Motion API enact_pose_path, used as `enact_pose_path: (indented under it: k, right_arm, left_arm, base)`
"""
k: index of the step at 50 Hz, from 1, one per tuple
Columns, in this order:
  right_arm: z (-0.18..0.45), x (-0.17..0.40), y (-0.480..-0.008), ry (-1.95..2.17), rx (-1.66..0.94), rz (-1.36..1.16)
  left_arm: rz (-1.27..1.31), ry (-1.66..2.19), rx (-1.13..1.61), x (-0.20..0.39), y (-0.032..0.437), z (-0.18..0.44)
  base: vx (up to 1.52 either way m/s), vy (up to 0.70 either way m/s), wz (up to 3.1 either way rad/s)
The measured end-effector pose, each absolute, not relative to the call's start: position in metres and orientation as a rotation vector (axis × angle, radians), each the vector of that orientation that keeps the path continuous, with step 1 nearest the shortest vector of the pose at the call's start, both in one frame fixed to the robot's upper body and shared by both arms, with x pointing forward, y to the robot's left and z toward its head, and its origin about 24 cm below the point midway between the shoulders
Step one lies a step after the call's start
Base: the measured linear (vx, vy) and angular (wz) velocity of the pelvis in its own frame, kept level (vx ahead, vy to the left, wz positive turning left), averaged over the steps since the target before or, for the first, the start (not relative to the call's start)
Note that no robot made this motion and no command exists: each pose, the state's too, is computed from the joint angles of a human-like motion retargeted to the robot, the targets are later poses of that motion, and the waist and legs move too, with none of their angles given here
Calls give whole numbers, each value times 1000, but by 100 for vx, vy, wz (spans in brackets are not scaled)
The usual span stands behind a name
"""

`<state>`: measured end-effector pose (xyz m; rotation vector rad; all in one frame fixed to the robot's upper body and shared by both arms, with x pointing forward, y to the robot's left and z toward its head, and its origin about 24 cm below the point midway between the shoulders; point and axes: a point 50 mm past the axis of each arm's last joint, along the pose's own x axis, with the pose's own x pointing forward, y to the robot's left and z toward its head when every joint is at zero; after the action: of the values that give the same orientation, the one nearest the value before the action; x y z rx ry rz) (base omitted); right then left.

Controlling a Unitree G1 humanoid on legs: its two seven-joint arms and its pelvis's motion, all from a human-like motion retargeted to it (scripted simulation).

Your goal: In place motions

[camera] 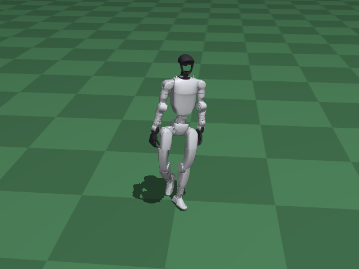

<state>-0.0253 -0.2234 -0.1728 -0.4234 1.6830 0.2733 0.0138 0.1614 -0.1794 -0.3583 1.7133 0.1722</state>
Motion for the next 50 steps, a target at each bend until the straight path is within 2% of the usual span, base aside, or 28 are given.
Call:
enact_pose_path:
  k: [5,9,20,28,42,50]
  right_arm:
    - [-171,-38,-220,1748,-368,234]
    - [-173,-30,-218,1711,-386,255]
    - [-178,15,-202,1556,-413,424]
    - [-177,46,-203,1425,-529,440]
    - [-179,12,-200,1561,-433,432]
    - [-178,1,-202,1597,-494,477]
  left_arm:
    - [53,1590,-244,58,159,-178]
    - [-26,1564,-176,68,154,-177]
    - [-38,1844,-106,1,164,-176]
    - [117,1887,-276,-23,161,-175]
    - [62,1893,-248,-31,150,-176]
    - [23,1818,-234,-12,148,-179]
  base:
    - [1,-1,131]
    - [5,-3,158]
    - [23,-8,110]
    - [13,-12,106]
    - [5,-5,24]
    - [1,-4,-6]
